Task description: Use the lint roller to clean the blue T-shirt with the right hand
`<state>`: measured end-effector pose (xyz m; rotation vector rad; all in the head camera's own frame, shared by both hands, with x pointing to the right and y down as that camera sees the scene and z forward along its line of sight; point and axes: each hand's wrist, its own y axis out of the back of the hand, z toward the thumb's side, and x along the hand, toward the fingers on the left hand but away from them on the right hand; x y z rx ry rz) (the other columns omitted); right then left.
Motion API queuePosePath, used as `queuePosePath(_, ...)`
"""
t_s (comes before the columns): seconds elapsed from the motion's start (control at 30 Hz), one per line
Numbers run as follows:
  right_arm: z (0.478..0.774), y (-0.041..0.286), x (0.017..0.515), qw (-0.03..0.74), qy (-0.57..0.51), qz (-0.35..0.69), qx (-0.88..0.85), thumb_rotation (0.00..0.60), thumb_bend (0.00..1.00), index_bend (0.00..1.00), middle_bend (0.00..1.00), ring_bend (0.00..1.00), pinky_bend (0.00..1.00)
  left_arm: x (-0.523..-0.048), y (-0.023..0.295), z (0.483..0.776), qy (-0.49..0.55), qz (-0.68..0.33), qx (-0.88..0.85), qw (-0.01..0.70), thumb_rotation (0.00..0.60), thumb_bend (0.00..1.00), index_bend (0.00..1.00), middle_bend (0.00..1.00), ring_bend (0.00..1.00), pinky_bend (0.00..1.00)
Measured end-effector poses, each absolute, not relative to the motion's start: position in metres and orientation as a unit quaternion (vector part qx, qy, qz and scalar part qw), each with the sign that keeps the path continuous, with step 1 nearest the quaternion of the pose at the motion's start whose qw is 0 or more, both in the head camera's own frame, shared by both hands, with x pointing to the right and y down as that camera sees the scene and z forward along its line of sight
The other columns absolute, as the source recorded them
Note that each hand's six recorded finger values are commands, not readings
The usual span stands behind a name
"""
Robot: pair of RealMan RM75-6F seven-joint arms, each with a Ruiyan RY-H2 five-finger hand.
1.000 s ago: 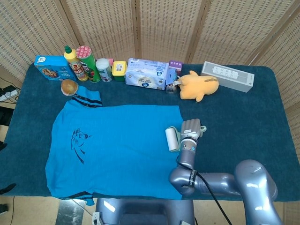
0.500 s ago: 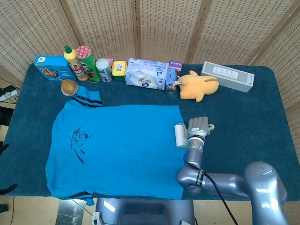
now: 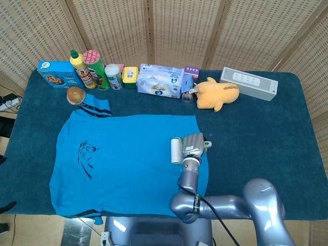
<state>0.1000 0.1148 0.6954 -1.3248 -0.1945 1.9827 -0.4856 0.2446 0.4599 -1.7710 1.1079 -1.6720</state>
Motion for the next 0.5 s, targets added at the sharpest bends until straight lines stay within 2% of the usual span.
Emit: queuePosePath(0.5,0.694,0.137,0.044,0.368,-0.064,0.764,-0.526,0.600,1.00,0.59,0.71,0.68,1.00,-0.490,0.244,0.457,0.405,-0.602,-0.650,0.227,0.600,0.08,0.00,0.00,0.00,0.00)
